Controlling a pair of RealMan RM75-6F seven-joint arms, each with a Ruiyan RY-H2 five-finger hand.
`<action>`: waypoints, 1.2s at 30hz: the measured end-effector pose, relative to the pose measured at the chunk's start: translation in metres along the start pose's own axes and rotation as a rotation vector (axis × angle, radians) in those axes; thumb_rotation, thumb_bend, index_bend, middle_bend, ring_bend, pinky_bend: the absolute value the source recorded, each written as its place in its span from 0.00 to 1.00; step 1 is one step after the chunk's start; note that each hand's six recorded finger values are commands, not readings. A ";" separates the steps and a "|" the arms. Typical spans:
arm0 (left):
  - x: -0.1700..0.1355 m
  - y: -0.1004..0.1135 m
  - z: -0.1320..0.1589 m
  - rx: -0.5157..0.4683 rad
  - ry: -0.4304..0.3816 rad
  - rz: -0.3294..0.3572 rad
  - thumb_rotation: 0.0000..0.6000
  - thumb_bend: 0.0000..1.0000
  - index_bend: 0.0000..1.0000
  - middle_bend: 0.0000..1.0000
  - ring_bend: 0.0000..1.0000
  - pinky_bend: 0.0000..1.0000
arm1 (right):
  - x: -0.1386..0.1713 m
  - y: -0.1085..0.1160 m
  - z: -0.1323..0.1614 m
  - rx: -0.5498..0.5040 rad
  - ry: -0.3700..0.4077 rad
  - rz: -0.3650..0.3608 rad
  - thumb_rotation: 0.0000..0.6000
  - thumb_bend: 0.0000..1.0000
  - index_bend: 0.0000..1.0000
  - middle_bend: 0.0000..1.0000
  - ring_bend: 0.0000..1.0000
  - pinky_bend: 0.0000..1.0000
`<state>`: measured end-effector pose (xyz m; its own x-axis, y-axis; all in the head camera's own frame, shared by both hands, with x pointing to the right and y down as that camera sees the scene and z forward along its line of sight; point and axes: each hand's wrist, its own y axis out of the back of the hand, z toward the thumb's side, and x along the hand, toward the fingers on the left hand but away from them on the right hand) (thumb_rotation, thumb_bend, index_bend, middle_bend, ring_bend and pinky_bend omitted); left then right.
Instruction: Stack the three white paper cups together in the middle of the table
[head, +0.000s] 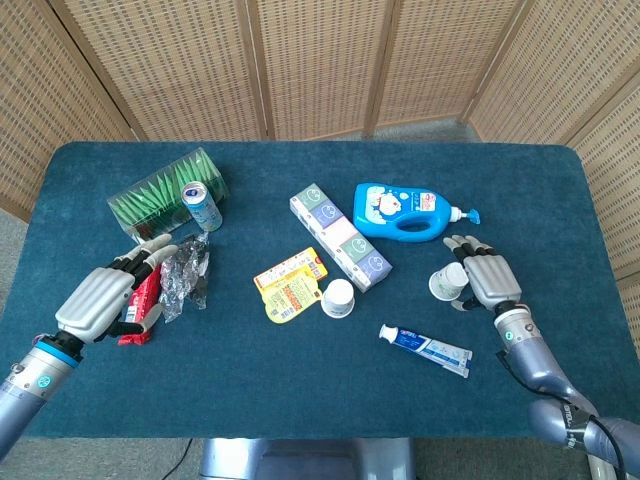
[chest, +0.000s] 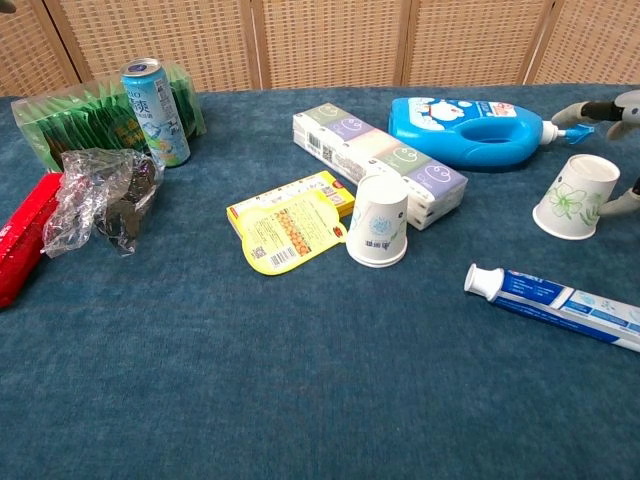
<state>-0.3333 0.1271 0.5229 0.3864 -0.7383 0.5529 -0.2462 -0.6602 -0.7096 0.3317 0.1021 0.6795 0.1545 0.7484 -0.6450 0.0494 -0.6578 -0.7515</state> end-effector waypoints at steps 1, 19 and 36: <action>0.000 0.000 0.000 0.000 0.001 0.000 1.00 0.51 0.00 0.00 0.00 0.17 | -0.001 0.000 0.000 0.006 0.000 0.002 1.00 0.18 0.00 0.04 0.00 0.24; -0.004 -0.003 -0.010 -0.022 0.018 -0.002 1.00 0.51 0.00 0.00 0.00 0.17 | -0.016 -0.010 0.010 0.061 0.001 0.052 1.00 0.21 0.29 0.26 0.11 0.52; -0.004 -0.005 -0.013 -0.032 0.016 -0.006 1.00 0.51 0.00 0.00 0.00 0.18 | -0.017 -0.011 0.011 0.080 -0.007 0.051 1.00 0.24 0.45 0.41 0.26 0.68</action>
<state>-0.3447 0.1315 0.5301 0.3735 -0.7364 0.5641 -0.2726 -0.6684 -0.6921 0.3180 0.0976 0.6974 0.1481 0.7149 -0.6834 -0.0374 -0.6865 -0.7262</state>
